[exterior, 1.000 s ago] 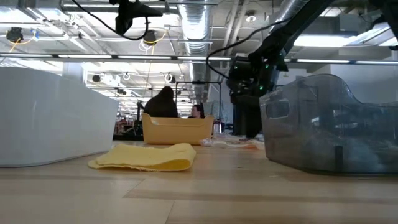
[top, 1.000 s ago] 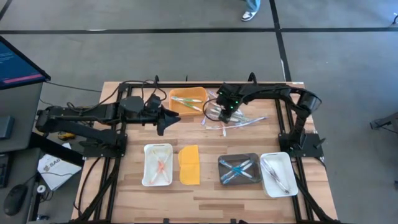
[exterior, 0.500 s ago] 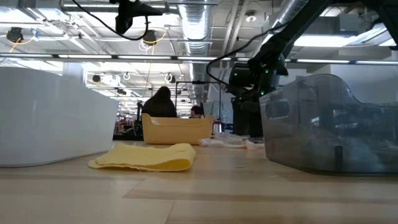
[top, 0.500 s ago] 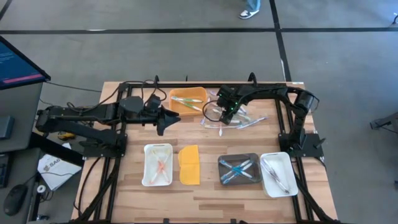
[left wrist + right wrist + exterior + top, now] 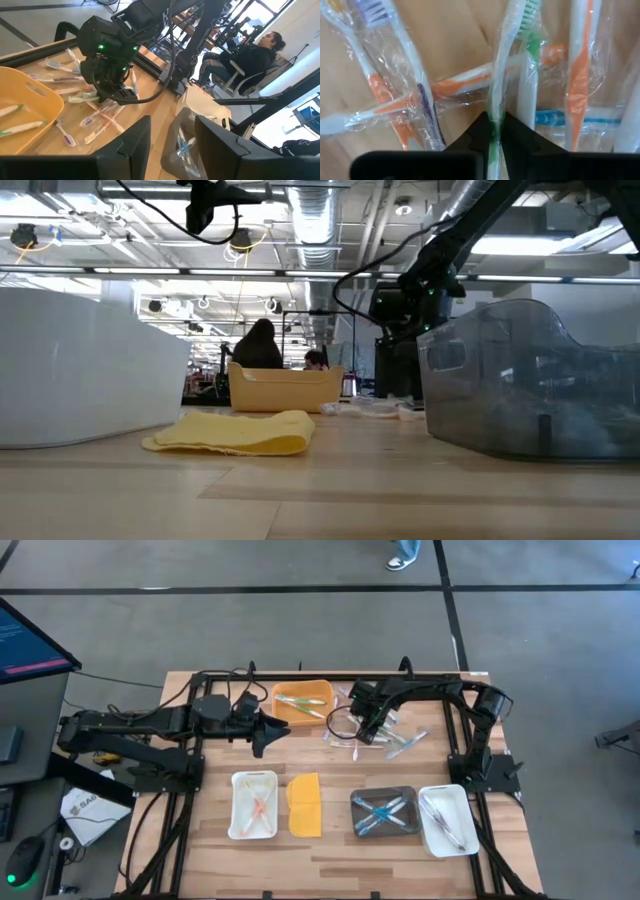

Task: Pick & Place Toothbrushes
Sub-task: Put the green toothbrush into the yellow bin

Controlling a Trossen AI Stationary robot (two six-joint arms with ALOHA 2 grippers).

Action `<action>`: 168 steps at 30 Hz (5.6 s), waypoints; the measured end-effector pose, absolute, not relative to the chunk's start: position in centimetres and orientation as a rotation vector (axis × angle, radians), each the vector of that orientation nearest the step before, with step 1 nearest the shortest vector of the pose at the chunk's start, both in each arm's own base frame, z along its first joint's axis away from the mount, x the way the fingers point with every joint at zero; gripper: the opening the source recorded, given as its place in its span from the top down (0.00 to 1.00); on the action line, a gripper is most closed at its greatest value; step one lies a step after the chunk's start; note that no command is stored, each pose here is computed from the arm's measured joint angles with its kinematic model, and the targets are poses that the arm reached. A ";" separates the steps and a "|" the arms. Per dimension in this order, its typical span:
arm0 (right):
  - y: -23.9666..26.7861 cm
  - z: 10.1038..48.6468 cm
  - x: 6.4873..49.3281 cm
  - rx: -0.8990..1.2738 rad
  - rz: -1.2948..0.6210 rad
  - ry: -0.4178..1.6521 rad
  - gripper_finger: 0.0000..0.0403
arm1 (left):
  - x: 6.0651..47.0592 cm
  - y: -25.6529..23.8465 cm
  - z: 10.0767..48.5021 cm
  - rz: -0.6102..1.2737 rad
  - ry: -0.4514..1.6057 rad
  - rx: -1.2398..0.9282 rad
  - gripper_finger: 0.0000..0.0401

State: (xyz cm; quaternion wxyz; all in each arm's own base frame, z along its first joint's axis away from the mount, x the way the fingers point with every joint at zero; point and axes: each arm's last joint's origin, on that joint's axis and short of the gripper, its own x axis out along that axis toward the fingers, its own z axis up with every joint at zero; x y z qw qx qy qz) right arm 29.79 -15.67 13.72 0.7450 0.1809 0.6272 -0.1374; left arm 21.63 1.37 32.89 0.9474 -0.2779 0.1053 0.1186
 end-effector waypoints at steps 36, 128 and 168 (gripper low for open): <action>-13.8 24.0 27.1 0.514 -0.397 1.040 0.96 | 21.7 1.4 33.0 0.241 0.207 -0.568 0.63; -11.1 40.6 30.0 0.561 -0.260 0.091 0.96 | 33.0 11.6 32.8 0.078 -0.233 -0.709 0.63; -12.9 40.0 31.6 0.709 -0.140 0.027 0.77 | 32.8 11.2 32.9 -0.092 -0.156 -0.795 0.95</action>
